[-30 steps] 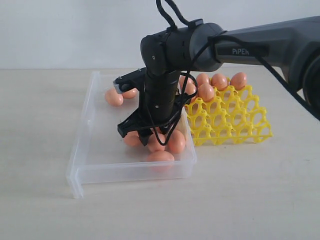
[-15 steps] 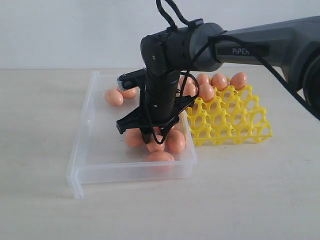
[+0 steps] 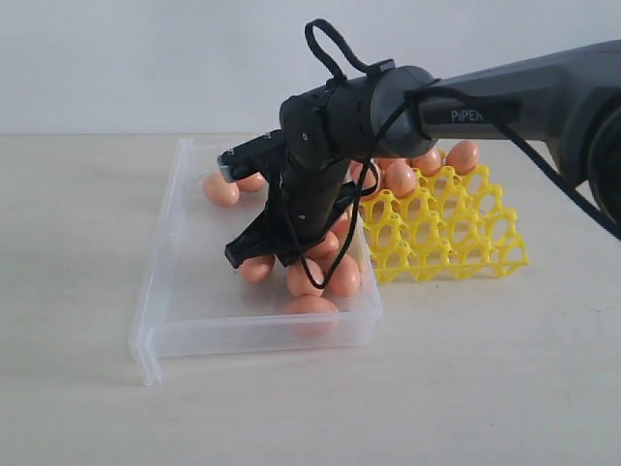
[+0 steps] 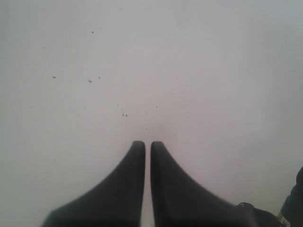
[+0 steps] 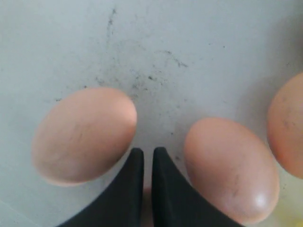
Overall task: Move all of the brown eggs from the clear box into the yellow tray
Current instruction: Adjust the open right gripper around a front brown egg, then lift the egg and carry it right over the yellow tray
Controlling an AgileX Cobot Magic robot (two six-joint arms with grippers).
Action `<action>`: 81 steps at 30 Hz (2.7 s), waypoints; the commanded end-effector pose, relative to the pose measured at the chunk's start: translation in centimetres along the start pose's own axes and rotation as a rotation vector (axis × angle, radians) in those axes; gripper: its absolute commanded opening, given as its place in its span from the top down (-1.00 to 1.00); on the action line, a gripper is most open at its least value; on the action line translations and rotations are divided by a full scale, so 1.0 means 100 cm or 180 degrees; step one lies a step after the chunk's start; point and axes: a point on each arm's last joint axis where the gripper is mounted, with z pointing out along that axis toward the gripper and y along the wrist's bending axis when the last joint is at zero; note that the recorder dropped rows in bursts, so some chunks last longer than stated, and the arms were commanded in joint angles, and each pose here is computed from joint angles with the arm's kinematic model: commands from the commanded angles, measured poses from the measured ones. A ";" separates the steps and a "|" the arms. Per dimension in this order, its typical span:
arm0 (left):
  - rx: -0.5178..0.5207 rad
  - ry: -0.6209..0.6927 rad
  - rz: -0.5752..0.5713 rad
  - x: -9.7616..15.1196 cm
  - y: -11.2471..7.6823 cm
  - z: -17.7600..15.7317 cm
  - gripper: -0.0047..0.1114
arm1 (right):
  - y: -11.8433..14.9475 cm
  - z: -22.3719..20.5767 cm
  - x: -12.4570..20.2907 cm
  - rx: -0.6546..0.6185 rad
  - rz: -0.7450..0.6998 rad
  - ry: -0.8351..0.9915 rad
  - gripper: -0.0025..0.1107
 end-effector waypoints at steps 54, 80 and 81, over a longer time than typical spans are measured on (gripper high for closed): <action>0.0000 0.0025 -0.0040 0.002 0.000 0.000 0.84 | -0.004 -0.035 0.012 0.0202 -0.0432 -0.1931 0.96; 0.0001 0.0019 -0.0040 0.002 0.000 0.000 0.84 | -0.192 -0.067 0.149 -0.0566 0.0281 -0.3682 0.96; 0.0001 0.0019 -0.0040 0.002 0.000 0.000 0.84 | -0.196 -0.059 0.147 -0.0661 0.0273 -0.3624 0.96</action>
